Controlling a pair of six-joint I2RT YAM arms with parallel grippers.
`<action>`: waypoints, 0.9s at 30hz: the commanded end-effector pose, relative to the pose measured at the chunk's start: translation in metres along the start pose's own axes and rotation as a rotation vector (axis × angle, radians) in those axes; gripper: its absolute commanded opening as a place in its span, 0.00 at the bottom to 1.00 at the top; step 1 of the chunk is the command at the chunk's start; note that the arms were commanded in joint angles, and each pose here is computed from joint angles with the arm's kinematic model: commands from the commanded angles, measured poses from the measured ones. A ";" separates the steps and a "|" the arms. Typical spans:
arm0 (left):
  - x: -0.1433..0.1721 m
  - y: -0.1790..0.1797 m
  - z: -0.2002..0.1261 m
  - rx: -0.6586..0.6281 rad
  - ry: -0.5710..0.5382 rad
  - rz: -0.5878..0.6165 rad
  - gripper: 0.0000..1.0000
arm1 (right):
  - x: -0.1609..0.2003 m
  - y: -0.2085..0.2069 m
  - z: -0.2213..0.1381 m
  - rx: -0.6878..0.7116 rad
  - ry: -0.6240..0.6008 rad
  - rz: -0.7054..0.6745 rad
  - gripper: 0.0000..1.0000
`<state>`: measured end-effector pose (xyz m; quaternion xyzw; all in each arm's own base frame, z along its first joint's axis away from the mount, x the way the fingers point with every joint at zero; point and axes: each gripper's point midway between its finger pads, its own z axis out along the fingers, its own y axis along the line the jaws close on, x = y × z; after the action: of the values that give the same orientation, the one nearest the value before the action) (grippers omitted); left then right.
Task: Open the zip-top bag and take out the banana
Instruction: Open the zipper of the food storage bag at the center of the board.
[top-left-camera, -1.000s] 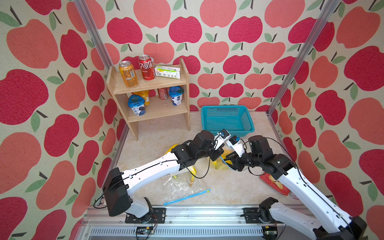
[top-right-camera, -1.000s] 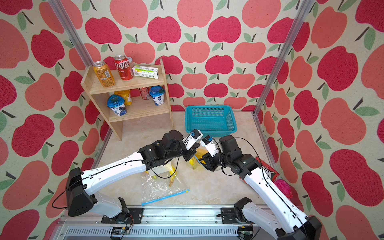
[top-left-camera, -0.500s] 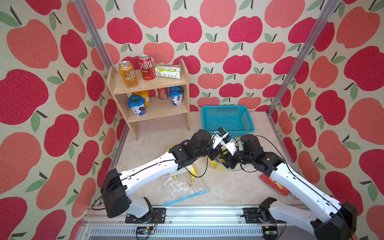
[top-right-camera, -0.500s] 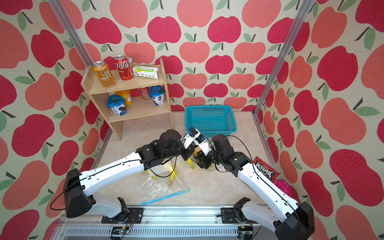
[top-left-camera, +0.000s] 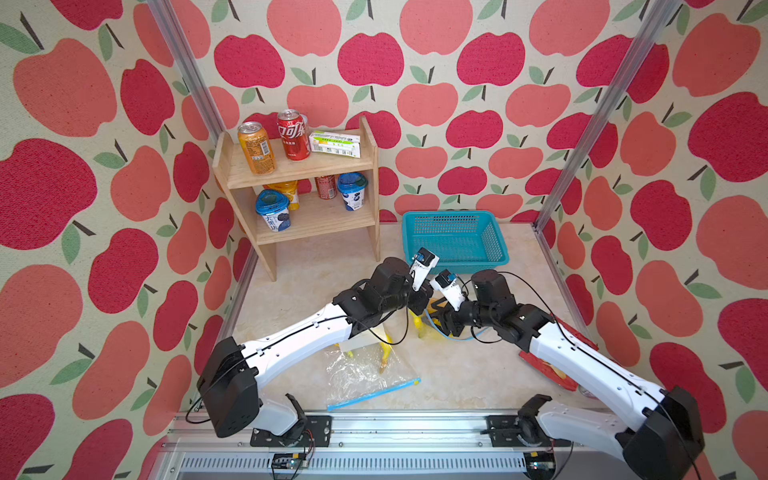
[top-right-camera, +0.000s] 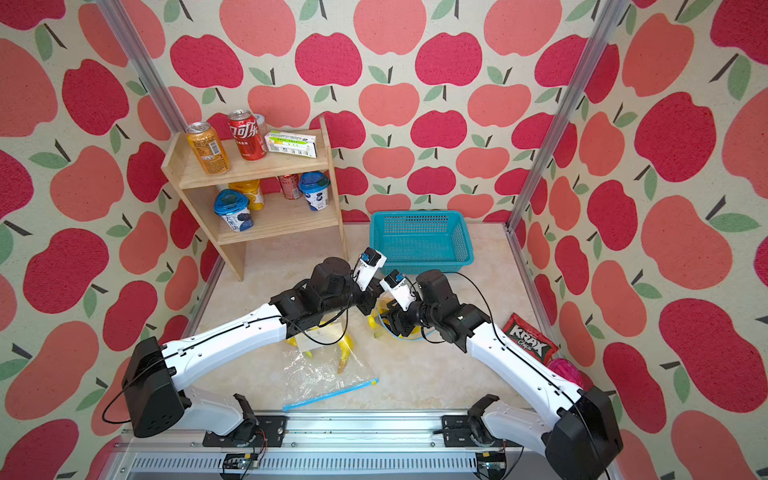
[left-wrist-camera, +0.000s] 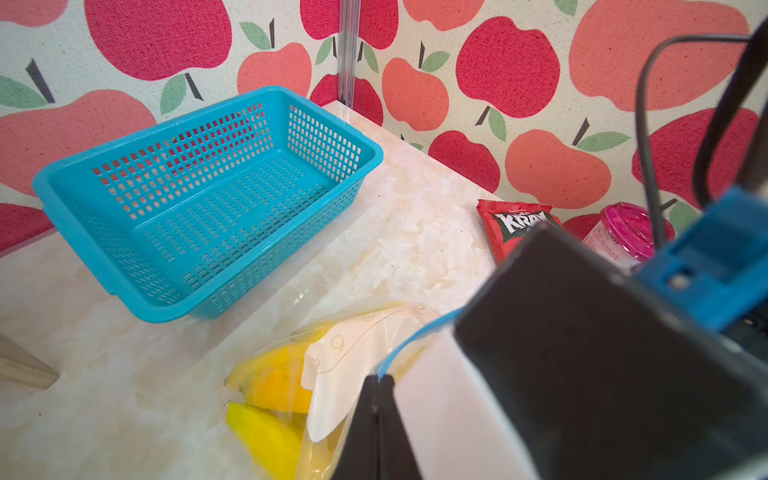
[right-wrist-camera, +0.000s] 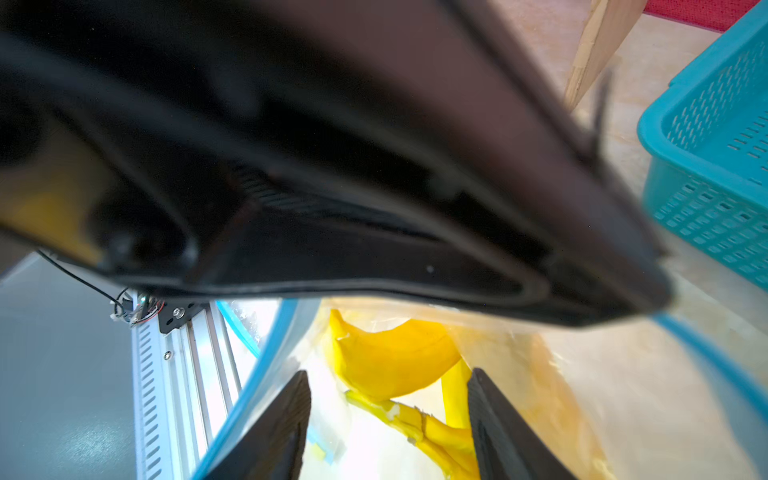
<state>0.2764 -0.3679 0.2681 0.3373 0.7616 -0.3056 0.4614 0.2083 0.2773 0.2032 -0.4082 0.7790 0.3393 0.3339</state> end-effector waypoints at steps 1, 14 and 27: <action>-0.044 -0.010 -0.017 0.065 -0.185 -0.038 0.00 | 0.018 0.024 0.002 -0.102 0.050 -0.026 0.62; 0.008 -0.030 -0.020 0.126 -0.193 -0.086 0.00 | 0.077 -0.023 0.016 0.144 0.172 0.017 0.58; 0.048 -0.013 -0.012 0.025 -0.195 -0.133 0.00 | 0.064 -0.062 0.030 0.305 0.101 -0.135 0.62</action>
<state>0.2392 -0.3522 0.2305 0.2734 0.7334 -0.3727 0.4984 0.2173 0.2465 0.1128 -0.4120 0.8218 0.2085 0.3339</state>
